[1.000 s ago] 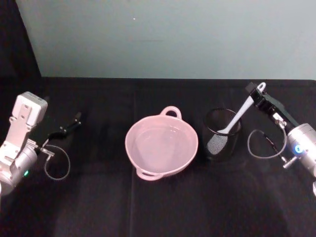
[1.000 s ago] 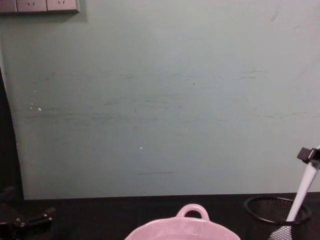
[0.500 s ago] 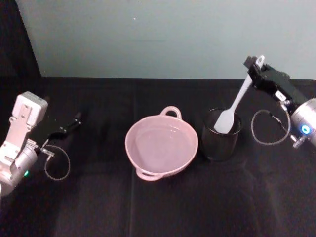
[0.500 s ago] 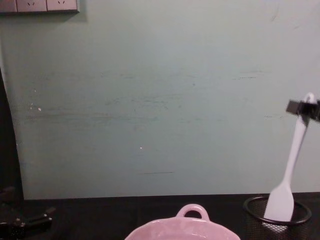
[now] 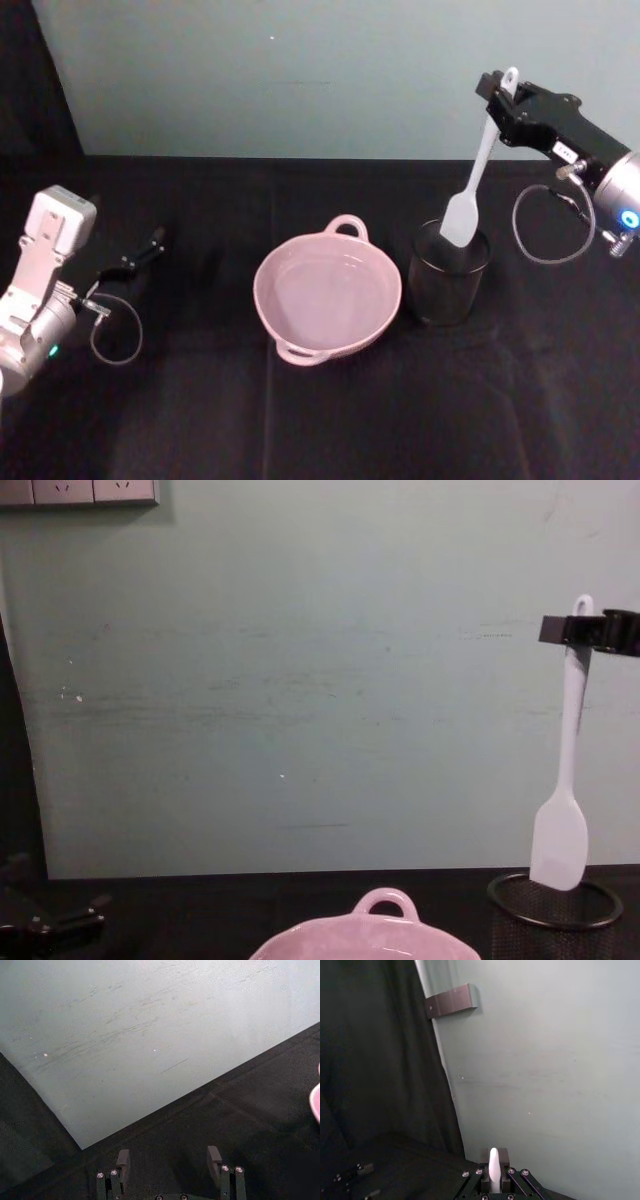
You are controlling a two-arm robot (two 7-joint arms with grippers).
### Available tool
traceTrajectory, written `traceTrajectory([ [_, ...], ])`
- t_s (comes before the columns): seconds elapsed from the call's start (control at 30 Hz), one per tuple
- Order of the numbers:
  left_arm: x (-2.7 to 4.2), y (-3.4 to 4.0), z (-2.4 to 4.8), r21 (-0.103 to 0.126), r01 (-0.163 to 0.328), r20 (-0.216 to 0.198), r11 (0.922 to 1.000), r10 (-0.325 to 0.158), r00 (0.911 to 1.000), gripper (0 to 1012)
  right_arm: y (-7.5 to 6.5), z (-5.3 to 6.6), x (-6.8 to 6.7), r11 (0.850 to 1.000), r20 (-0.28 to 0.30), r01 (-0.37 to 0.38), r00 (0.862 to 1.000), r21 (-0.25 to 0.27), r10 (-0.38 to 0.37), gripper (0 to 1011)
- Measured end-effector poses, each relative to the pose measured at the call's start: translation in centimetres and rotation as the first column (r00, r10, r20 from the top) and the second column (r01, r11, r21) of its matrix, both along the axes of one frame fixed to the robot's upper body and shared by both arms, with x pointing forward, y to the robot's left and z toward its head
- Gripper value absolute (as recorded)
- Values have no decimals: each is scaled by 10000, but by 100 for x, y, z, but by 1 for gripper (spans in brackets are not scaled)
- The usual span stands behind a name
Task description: Use the one hand to pick up the spoon and stir the clear water in the bowl.
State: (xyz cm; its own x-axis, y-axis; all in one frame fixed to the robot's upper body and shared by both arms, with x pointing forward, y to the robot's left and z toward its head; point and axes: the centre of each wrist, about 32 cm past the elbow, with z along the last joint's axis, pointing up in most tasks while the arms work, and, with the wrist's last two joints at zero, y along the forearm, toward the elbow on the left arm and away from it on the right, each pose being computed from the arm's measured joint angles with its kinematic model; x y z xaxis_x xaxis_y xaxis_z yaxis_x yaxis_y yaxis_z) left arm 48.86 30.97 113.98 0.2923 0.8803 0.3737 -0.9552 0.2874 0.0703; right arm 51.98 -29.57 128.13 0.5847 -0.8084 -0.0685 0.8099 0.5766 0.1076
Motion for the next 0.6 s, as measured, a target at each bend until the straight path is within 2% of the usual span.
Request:
traceTrajectory([
  [0.13, 0, 0, 0, 0, 0, -1, 10000, 0, 10000, 1011, 12, 63, 3, 9997, 93, -60, 9999, -253, 62, 111],
  [0.6, 0, 0, 0, 0, 0, 0, 10000, 0, 10000, 1011, 5, 33, 3, 9999, 43, -25, 10000, -165, 26, 111],
])
